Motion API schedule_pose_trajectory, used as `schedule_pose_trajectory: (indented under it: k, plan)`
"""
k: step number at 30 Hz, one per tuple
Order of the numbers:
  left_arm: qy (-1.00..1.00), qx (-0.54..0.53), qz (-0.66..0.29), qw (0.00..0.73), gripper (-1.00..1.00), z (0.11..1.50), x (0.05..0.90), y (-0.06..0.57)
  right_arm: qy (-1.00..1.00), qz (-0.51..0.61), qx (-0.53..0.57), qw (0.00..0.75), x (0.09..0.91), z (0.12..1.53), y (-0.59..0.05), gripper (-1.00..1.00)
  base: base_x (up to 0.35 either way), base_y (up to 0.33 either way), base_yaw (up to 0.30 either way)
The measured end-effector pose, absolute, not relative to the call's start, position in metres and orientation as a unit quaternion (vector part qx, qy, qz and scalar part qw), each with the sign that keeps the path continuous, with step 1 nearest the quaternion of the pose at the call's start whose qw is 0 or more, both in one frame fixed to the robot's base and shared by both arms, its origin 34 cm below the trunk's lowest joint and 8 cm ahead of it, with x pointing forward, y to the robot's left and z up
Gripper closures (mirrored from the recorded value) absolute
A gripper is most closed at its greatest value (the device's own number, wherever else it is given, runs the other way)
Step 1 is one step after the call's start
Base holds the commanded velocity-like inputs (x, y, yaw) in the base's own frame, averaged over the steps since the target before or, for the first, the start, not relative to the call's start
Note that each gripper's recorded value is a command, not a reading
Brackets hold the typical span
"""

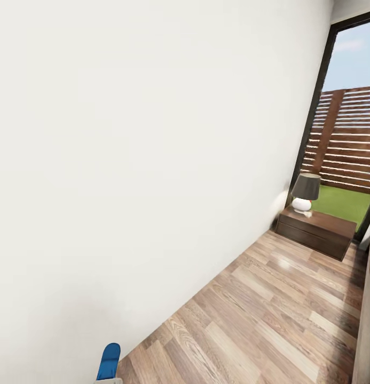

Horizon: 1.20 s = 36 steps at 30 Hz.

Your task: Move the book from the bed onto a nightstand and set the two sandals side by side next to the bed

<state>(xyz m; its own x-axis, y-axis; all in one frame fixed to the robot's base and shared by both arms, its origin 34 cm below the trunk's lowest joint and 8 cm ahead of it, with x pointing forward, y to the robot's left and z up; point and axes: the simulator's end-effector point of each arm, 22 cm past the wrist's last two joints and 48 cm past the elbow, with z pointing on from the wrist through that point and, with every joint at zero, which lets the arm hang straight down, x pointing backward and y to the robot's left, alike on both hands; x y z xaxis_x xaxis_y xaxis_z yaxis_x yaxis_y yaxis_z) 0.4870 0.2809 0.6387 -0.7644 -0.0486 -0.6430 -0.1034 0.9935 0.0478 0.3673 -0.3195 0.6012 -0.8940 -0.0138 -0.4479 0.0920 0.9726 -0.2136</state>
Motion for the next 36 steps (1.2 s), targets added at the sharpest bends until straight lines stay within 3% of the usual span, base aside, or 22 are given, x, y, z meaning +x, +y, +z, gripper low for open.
schedule_pose_trajectory:
  k: [36]
  plan:
    - [0.939, -0.040, 0.040, 0.340, 1.00, 0.6384, 0.4865, 0.2809, 0.966, -0.115, 0.020, 0.229, 0.3674, 0.6011, -0.3193, -1.00, 0.011, 0.000, -0.047]
